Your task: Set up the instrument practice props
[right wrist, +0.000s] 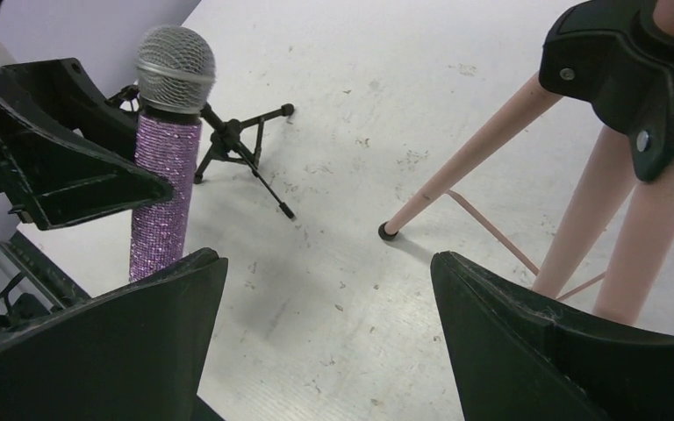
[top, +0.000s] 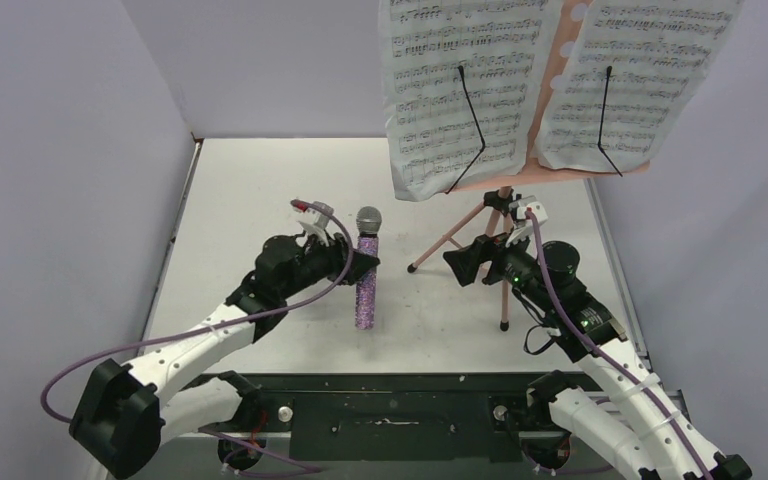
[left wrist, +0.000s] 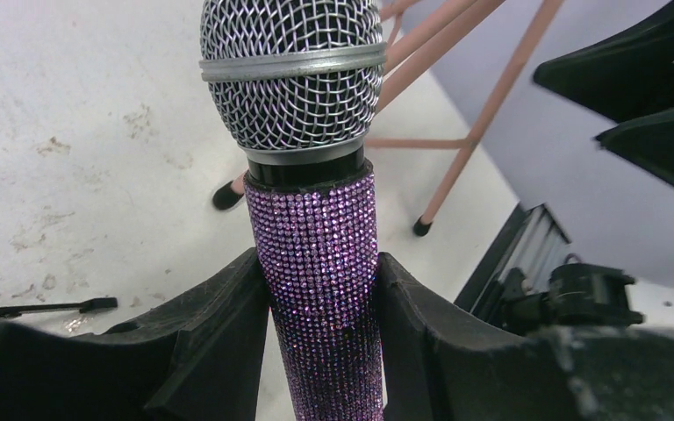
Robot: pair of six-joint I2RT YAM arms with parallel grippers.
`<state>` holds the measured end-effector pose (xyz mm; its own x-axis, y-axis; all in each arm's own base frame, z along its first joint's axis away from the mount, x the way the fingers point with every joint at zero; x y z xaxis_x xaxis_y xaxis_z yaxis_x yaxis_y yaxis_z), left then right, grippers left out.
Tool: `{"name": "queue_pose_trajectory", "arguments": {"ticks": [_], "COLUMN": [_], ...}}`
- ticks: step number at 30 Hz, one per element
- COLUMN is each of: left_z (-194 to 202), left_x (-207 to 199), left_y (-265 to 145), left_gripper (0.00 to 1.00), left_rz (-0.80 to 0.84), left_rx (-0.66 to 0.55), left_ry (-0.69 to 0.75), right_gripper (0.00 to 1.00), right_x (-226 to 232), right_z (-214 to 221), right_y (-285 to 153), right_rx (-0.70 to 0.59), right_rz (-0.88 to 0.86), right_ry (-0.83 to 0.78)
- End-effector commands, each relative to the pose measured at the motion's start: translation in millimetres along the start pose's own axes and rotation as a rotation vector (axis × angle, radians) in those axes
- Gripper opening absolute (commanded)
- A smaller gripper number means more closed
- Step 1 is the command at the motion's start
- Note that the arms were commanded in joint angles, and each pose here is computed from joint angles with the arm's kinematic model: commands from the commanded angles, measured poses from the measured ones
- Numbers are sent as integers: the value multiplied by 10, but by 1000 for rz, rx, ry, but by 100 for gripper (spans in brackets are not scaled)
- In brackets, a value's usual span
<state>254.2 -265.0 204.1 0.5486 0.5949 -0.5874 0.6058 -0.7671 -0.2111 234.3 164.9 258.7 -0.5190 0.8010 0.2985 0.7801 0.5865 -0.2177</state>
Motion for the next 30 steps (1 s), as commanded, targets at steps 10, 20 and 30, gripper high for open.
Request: {"name": "queue_pose_trajectory", "arguments": {"ticks": [10, 20, 30], "left_z": [-1359, -2134, -2169], "left_x": [-411, -133, 826], "left_y": [-854, -1366, -1881], "left_gripper": [0, 0, 0], "left_rz": [130, -238, -976], "left_rx": [-599, -912, -952], "left_ry": [69, 248, 327], "right_gripper": [90, 90, 90], "right_x": [149, 144, 157], "right_z": [-73, -42, 0], "right_y": [67, 77, 129], "right_rx": [-48, -44, -35], "right_rz": [-87, -88, -104], "right_ry": [28, 34, 43]}}
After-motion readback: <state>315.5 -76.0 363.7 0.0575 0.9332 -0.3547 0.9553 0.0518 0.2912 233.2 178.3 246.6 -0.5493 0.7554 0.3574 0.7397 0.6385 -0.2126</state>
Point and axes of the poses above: each gripper's point midway between its finger pads, its own y axis out along the fingers, its own x axis along the line the jaws close on, z = x × y, the point moved 1 cm from there along -y, back along the fingers, and after that the axes turned 2 degrees about -y, right-handed, at the moved point
